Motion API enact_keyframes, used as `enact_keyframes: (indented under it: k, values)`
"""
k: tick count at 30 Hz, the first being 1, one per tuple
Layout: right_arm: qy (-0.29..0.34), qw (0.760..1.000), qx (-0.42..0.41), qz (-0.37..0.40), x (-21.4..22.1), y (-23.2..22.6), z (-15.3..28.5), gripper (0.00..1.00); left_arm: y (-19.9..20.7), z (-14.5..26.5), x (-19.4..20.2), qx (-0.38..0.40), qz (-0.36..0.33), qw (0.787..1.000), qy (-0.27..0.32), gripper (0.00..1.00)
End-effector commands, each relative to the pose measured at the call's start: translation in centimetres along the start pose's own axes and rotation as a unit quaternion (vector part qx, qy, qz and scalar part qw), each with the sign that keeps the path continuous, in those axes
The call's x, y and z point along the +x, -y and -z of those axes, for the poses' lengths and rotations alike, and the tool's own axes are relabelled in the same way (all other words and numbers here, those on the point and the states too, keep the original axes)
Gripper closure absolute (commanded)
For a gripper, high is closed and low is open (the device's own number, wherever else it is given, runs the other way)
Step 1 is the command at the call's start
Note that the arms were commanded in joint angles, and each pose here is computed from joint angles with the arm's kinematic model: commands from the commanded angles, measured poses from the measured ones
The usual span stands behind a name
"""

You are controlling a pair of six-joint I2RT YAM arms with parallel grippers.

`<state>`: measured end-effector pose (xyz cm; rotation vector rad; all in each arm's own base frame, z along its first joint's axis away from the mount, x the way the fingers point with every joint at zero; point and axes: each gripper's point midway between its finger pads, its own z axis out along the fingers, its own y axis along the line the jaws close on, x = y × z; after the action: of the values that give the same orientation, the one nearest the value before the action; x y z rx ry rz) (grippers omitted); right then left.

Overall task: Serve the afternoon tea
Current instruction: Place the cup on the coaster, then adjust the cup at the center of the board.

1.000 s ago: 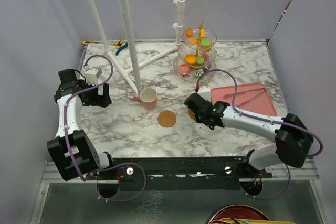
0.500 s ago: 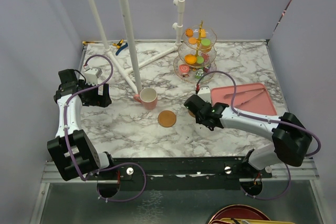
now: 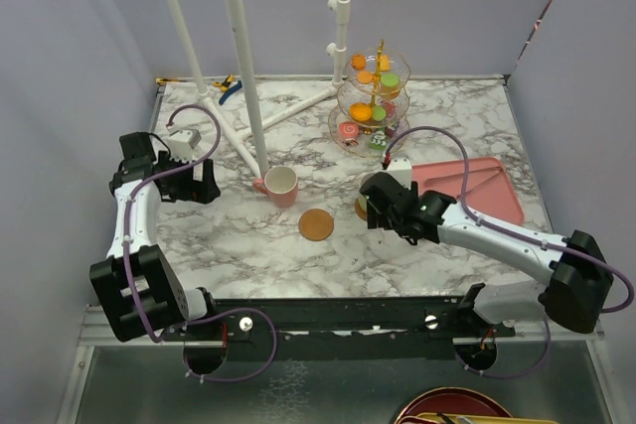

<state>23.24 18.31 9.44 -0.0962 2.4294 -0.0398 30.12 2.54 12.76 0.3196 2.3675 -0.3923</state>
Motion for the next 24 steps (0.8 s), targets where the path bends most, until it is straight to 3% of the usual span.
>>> enact_keyframes:
  k: [1, 10, 24]
  values:
    - [0.017, 0.999, -0.020, -0.020, -2.0, -0.4, 2.2, 0.30, 1.9, -2.0, -1.8, 0.015, -0.023, 0.999, 0.026, 0.01]
    - [0.033, 0.999, -0.022, -0.024, -0.9, -1.8, 4.9, 0.29, 1.7, -6.5, -5.9, -0.035, -0.044, 0.997, 0.055, 0.01]
    - [0.054, 0.997, -0.050, -0.026, -0.8, -6.2, 6.6, 0.31, 5.5, -10.2, -4.3, -0.011, -0.045, 0.998, 0.051, 0.01]
